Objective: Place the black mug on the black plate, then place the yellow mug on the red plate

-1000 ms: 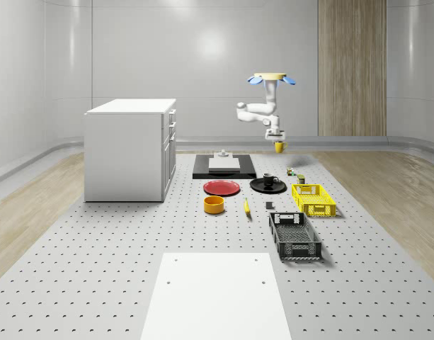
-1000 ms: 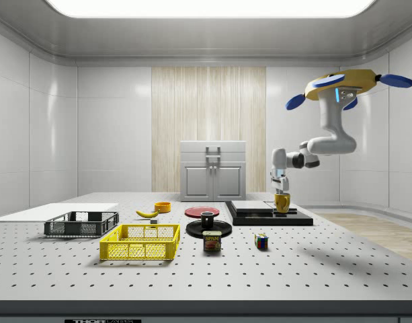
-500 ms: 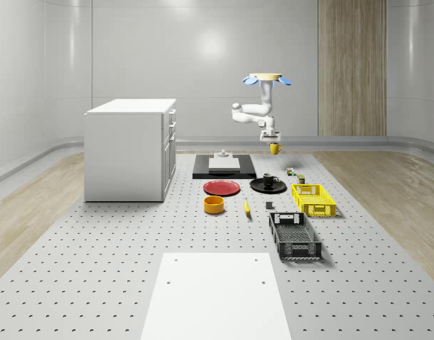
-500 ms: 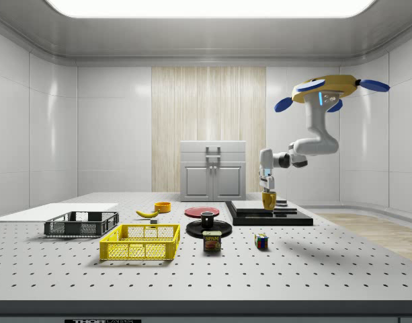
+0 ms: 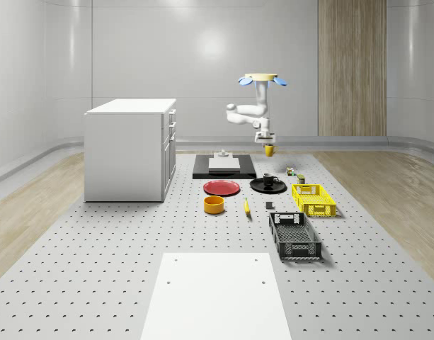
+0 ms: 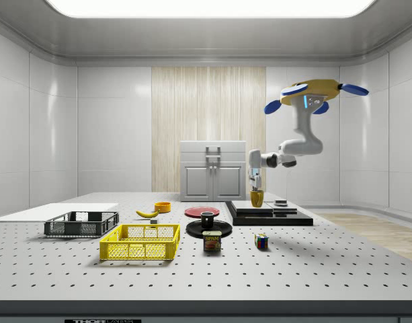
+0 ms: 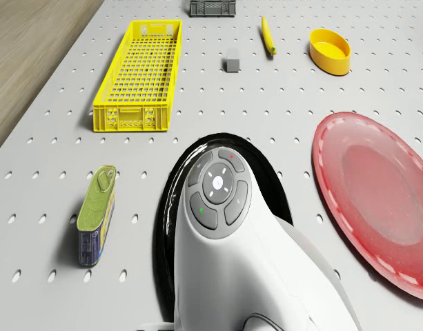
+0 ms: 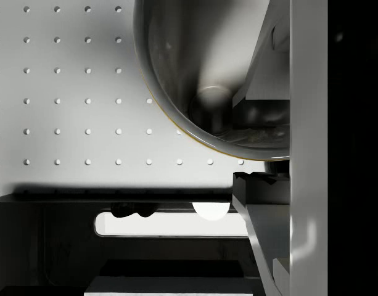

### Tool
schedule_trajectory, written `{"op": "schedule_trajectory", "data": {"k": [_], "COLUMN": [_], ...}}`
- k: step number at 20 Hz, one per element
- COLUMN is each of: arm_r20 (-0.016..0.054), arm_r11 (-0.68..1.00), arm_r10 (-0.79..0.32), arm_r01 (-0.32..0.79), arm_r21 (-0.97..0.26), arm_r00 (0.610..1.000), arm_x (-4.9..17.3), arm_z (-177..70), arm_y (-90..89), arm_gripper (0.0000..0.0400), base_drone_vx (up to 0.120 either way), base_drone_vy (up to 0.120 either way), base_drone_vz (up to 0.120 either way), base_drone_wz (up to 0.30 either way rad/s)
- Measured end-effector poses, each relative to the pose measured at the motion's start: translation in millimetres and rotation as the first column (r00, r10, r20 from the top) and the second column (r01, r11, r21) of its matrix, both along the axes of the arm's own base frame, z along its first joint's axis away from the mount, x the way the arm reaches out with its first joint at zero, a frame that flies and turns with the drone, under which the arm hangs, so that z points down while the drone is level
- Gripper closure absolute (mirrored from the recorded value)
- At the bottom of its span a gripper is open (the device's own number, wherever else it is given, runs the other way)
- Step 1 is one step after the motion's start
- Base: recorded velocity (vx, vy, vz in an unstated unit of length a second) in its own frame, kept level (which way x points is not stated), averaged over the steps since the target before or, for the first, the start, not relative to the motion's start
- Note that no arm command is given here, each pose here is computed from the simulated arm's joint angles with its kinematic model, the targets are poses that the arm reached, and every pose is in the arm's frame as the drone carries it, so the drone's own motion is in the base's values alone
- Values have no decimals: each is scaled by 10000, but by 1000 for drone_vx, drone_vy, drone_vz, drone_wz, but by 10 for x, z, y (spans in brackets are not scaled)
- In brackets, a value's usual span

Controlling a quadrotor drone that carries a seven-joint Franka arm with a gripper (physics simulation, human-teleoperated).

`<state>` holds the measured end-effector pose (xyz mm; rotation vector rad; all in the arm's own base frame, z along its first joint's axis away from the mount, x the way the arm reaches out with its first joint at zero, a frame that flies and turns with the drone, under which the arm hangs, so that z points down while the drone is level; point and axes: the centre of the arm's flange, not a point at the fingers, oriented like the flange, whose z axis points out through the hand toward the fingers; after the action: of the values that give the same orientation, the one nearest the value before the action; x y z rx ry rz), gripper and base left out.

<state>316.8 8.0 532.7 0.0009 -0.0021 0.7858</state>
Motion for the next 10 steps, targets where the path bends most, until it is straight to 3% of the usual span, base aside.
{"op": "schedule_trajectory", "data": {"k": [10], "arm_r20": [0], "arm_r11": [10000], "arm_r10": [0], "arm_r01": [0], "arm_r21": [0], "arm_r00": [10000], "arm_x": [0], "arm_z": [0], "arm_y": [0], "arm_gripper": [300], "base_drone_vx": [120], "base_drone_vy": [-120], "base_drone_vz": [0], "base_drone_wz": [0]}}
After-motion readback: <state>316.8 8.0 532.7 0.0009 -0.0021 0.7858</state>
